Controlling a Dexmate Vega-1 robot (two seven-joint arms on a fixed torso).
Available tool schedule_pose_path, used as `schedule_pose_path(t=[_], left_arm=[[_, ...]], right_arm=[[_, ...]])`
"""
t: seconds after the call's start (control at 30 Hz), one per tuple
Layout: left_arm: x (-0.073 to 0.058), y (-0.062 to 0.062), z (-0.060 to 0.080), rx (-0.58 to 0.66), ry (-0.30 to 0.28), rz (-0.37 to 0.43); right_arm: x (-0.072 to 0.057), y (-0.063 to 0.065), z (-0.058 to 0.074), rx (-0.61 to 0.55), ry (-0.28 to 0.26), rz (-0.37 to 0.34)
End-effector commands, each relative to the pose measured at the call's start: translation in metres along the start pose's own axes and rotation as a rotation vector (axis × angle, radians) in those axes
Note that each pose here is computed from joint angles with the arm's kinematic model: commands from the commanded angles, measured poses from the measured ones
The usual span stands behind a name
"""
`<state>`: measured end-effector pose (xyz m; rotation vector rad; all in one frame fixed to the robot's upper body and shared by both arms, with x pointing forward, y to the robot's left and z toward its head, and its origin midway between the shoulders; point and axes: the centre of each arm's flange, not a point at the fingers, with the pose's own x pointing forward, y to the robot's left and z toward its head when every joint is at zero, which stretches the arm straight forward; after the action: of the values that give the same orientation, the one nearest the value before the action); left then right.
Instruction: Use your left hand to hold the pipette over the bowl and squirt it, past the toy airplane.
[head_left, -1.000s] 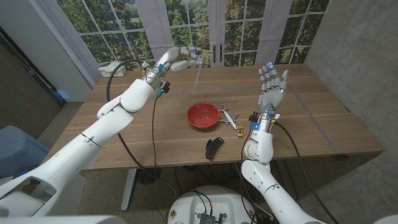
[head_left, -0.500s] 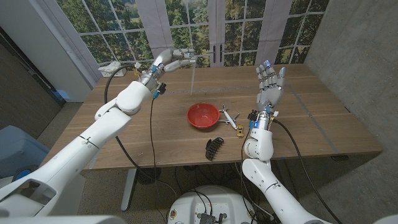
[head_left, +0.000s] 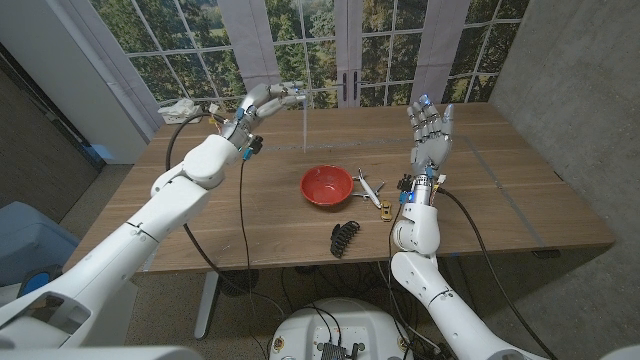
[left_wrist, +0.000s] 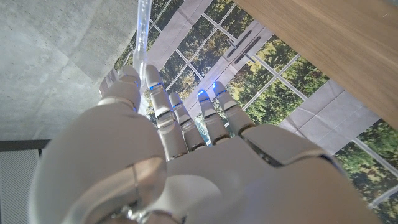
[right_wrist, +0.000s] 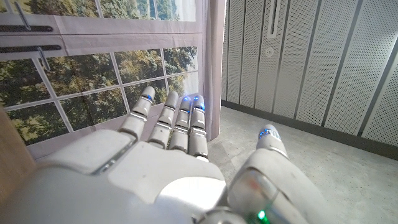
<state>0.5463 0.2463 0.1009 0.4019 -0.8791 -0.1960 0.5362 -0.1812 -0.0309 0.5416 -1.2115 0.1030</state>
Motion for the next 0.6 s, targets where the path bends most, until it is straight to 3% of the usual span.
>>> schedule_pose_path(t=[0.03, 0.2, 0.6], left_arm=[[-0.014, 0.009, -0.019, -0.128, 0.057, 0.061], [-0.019, 0.013, -0.026, -0.162, 0.076, 0.085], [-0.029, 0.025, -0.046, -0.211, 0.131, 0.134]], right_arm=[[0.01, 0.003, -0.004, -0.017, 0.034, 0.029], [0.015, 0.004, -0.006, -0.034, 0.048, 0.04], [0.033, 0.006, -0.014, -0.128, 0.147, 0.115]])
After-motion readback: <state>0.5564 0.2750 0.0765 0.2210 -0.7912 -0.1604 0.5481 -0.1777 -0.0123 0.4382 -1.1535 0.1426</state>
